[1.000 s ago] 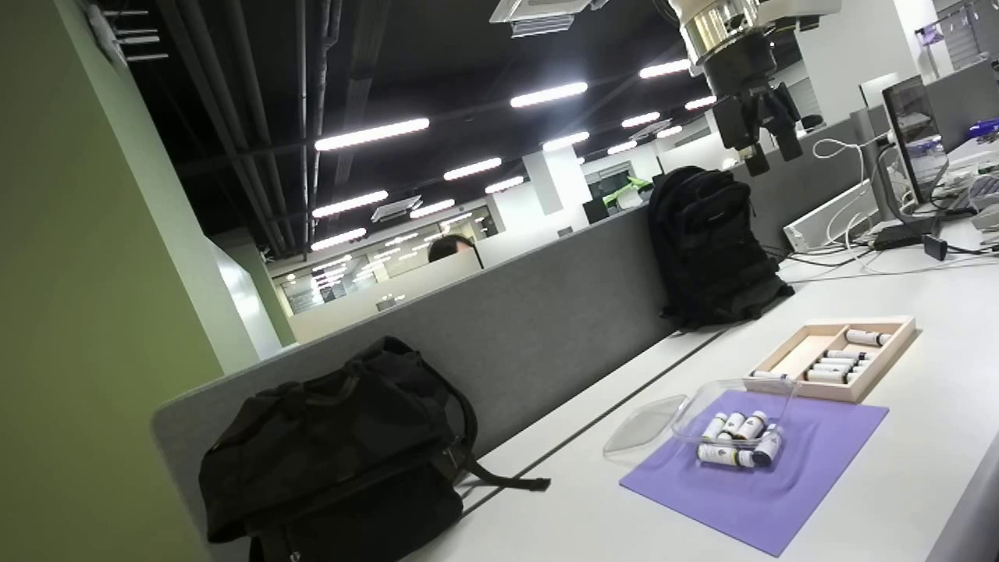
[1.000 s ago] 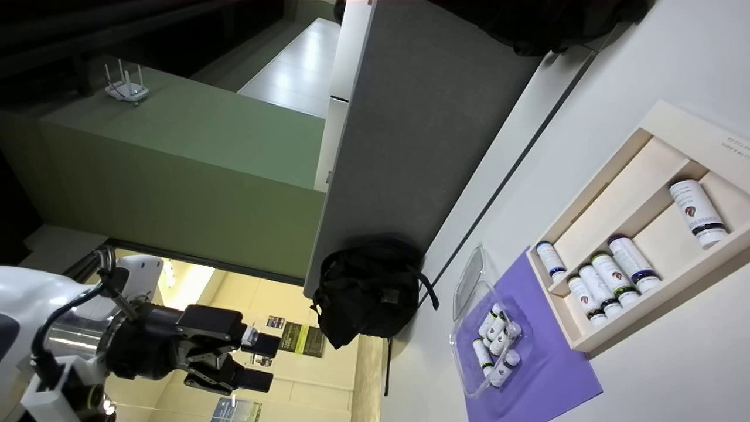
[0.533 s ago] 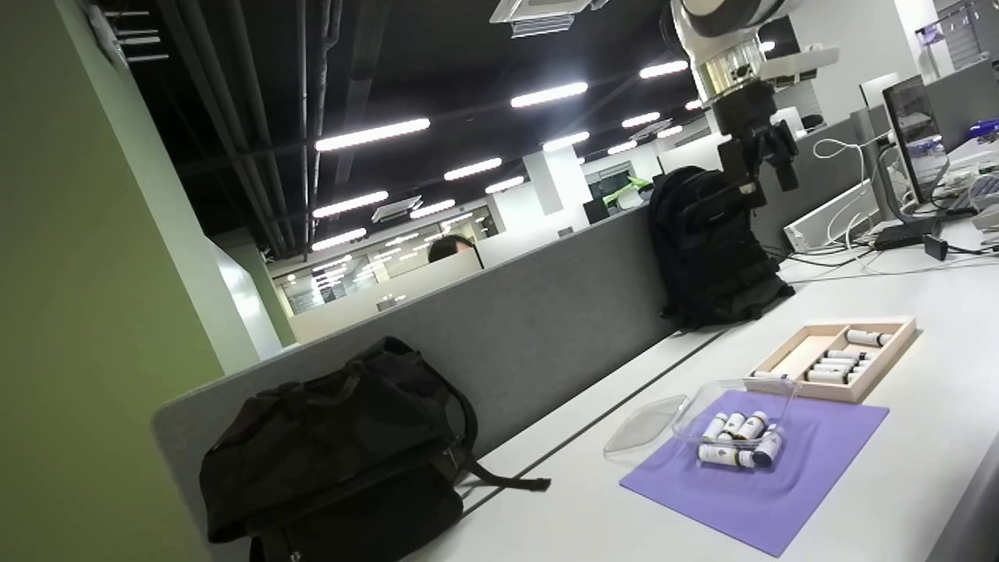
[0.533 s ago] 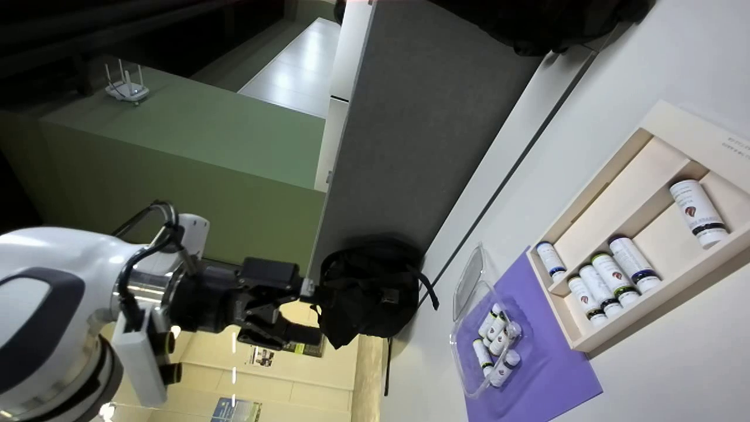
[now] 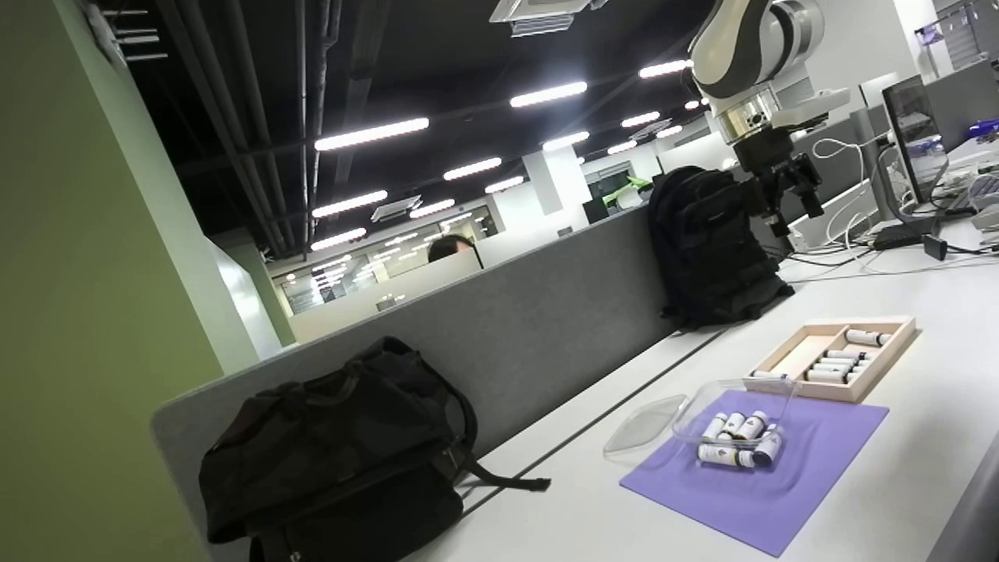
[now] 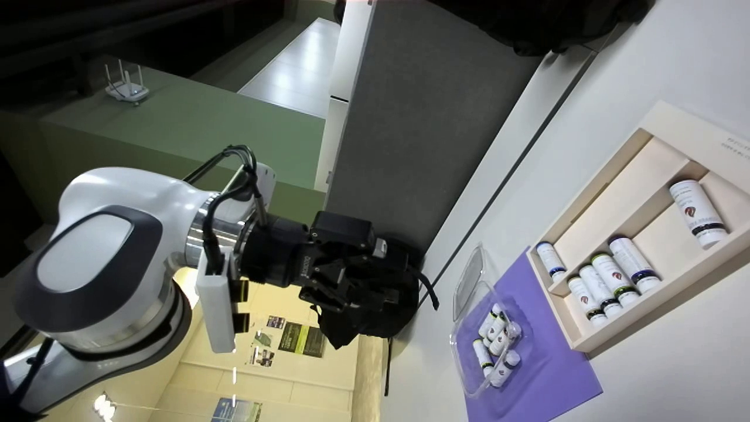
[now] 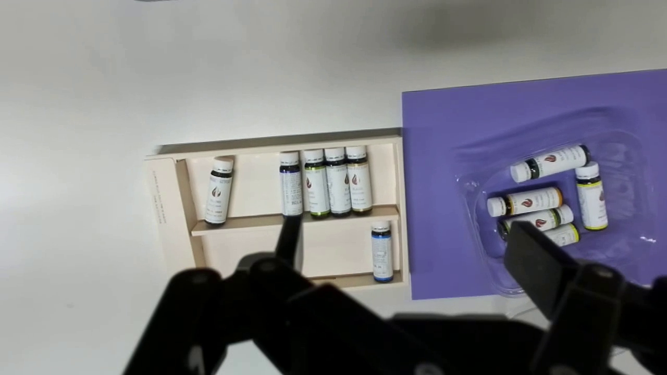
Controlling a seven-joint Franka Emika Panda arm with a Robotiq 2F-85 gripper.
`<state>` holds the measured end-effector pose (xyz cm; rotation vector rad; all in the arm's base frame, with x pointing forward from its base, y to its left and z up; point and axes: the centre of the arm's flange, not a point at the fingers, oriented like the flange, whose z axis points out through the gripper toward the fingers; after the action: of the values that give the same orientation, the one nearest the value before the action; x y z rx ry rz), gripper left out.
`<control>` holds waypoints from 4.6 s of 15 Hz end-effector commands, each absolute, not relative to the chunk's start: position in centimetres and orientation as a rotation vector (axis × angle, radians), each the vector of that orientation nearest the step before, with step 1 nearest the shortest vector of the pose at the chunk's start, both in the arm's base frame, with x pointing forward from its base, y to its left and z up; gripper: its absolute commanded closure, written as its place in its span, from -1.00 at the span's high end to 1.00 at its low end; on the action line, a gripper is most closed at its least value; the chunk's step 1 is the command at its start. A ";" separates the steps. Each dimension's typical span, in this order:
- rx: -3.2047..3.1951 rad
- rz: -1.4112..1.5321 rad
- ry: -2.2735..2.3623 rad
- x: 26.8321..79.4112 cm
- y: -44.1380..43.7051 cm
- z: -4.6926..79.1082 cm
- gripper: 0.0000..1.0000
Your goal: Move the bottle from the top compartment of the box into the bowl
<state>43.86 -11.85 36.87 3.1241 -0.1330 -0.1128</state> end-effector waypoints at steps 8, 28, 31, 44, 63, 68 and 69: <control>3.054 0.133 -0.321 49.9 -18.3 29.9 1.00; 3.105 0.021 -0.280 57.1 -16.5 17.4 1.00; 3.098 0.004 -0.283 57.2 -16.2 15.3 1.00; 3.163 0.018 -0.164 56.6 -12.9 9.5 1.00; 3.231 0.032 -0.015 57.4 -8.2 21.3 -0.77; 3.336 -0.074 0.199 56.8 -0.4 21.7 -0.77; 3.352 -0.092 0.242 56.7 0.9 21.3 -0.77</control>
<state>57.67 -1.96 21.60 3.3125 0.1521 -0.0475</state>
